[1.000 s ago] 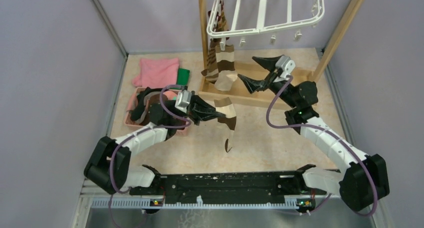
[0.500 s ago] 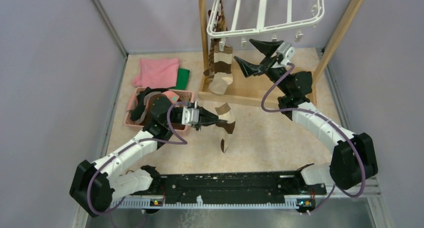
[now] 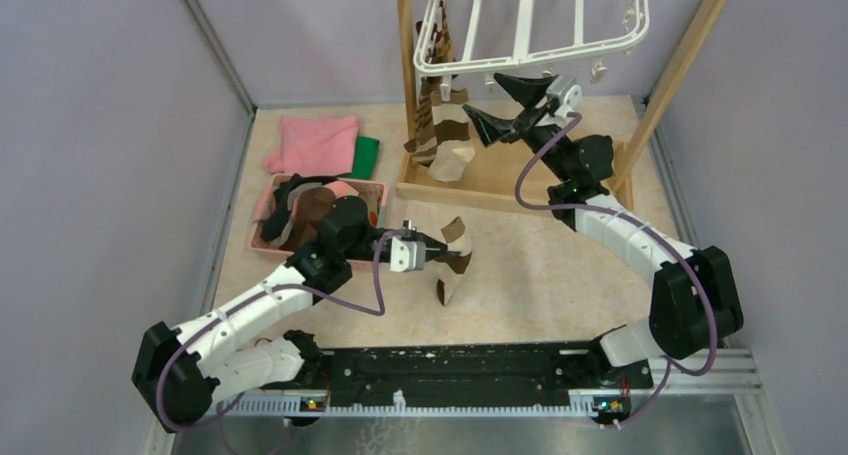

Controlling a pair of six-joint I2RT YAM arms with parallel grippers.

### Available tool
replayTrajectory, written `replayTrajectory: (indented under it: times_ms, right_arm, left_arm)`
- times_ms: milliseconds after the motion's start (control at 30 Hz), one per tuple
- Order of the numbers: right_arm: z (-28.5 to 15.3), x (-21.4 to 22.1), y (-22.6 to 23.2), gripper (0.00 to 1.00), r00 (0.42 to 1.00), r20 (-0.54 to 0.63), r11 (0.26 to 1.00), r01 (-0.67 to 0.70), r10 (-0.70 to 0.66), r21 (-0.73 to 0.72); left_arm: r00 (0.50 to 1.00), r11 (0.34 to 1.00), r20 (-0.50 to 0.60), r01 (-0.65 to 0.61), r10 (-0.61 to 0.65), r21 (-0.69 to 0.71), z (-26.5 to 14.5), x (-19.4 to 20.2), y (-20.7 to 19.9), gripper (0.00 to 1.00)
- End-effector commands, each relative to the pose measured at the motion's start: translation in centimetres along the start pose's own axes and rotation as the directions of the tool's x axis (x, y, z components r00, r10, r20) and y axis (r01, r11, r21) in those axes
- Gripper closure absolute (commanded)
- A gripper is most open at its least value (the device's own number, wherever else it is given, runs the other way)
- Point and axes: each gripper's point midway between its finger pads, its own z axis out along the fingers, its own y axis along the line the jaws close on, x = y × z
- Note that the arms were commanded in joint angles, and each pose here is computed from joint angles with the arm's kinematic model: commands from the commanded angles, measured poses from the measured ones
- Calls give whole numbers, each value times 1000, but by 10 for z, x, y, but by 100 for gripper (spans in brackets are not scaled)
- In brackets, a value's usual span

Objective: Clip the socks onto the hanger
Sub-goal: Clamp the sock onto the hanger.

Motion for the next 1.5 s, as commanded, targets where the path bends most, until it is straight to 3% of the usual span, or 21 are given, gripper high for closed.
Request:
replayTrajectory:
  times_ms: [0,200,367,767,1200,1467]
  right_arm:
    - [13,-30,-2,16,996,85,999,35,-34,-12]
    - [-5,-33,9,15,997,51,998,57,-56,-31]
    - [-58,-21,39,15,996,-83,998,28,-33,-62]
    - [-153,7,138,14,933,-353,901,-208,66,-381]
    - [-171,25,179,14,847,-459,762,-477,267,-437]
    - [-162,23,187,15,801,-478,694,-574,362,-436]
  left_arm:
    - [983,983,-70,-176,172,-49,-5,-8,12,100]
    - [968,971,-122,-227,217,-70,-8,-2,9,100]
    - [962,968,-134,-245,236,-54,-7,-2,4,100]
    - [973,974,-102,-197,208,111,3,-23,-13,100]
    - [971,955,10,-238,240,176,-3,-65,-24,100]
    - [963,943,62,-269,262,193,-5,-78,-29,100]
